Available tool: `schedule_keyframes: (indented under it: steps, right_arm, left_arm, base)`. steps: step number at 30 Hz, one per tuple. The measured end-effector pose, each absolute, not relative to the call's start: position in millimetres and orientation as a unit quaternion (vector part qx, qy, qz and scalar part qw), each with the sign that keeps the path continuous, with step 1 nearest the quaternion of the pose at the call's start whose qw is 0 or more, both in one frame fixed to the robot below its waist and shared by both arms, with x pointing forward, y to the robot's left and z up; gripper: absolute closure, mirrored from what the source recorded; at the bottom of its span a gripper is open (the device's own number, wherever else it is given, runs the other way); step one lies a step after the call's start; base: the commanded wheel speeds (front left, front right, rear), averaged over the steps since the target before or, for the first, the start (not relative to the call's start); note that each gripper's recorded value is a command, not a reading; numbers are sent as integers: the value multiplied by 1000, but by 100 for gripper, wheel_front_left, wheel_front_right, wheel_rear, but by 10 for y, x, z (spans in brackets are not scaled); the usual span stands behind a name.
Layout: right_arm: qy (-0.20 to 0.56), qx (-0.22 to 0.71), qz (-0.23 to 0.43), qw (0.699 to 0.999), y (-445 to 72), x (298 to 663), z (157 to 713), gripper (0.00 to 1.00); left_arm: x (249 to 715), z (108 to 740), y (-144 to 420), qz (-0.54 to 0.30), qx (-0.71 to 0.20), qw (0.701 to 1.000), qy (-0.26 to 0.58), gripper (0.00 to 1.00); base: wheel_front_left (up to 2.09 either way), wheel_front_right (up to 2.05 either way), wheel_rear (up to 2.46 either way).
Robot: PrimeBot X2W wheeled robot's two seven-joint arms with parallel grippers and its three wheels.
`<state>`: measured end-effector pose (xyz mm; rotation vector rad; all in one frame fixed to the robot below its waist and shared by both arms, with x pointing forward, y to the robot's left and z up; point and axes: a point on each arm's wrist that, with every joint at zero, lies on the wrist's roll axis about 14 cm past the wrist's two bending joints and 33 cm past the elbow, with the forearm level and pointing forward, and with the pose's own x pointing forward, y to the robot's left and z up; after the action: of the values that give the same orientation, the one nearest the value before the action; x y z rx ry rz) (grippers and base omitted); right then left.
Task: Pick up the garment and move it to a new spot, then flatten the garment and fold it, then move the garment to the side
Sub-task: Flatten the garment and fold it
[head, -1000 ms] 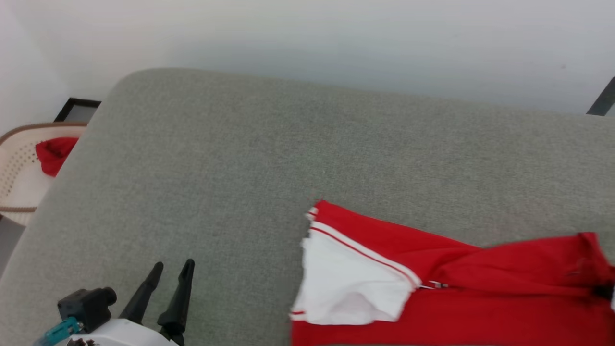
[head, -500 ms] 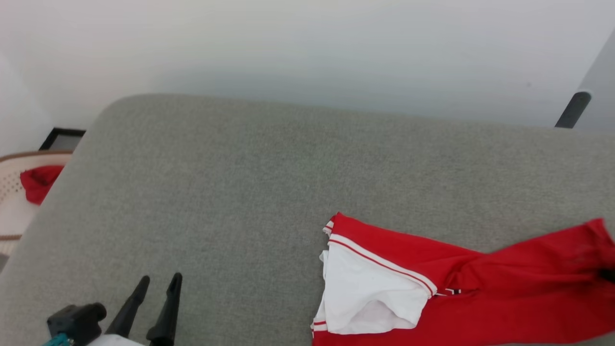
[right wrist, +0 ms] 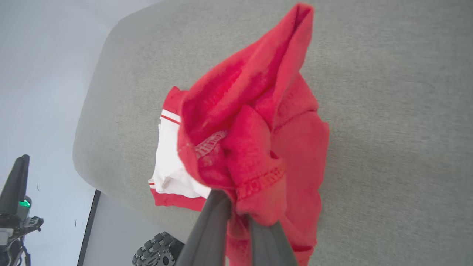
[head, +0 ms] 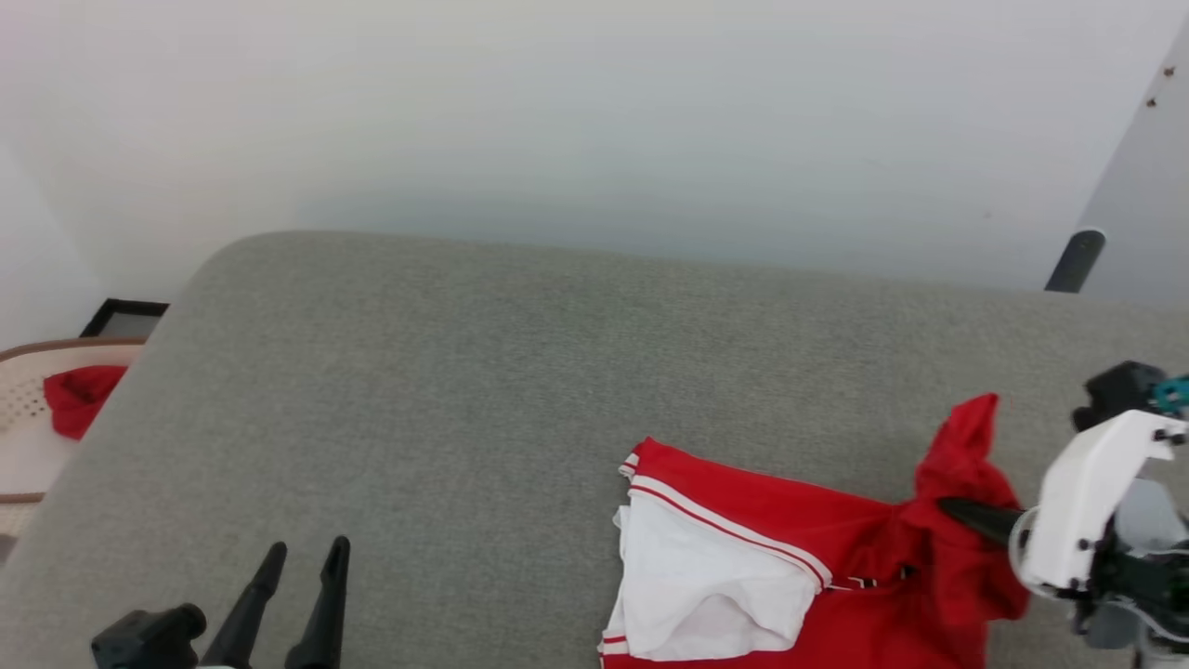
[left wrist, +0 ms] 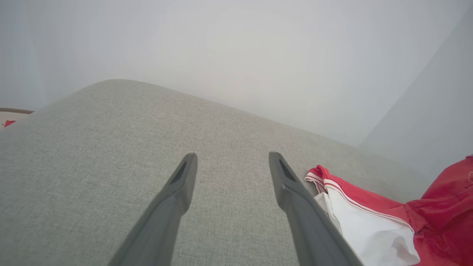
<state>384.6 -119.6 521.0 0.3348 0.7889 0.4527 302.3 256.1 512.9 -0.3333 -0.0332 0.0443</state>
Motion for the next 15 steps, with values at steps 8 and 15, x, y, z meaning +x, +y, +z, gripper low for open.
schedule_keyframes:
  steps: [8,15]
  right_arm:
    - [368,149,299,868,-518,3775,5278,100]
    - [394,126,349,841,-7,3684,5030,100]
  left_arm:
    - [2889,5113,2629,37,-171,984,-25,0]
    - [2799,5099,2668,50,-175,983,-27,0]
  base:
    - [0,0,0]
    - [0,0,0]
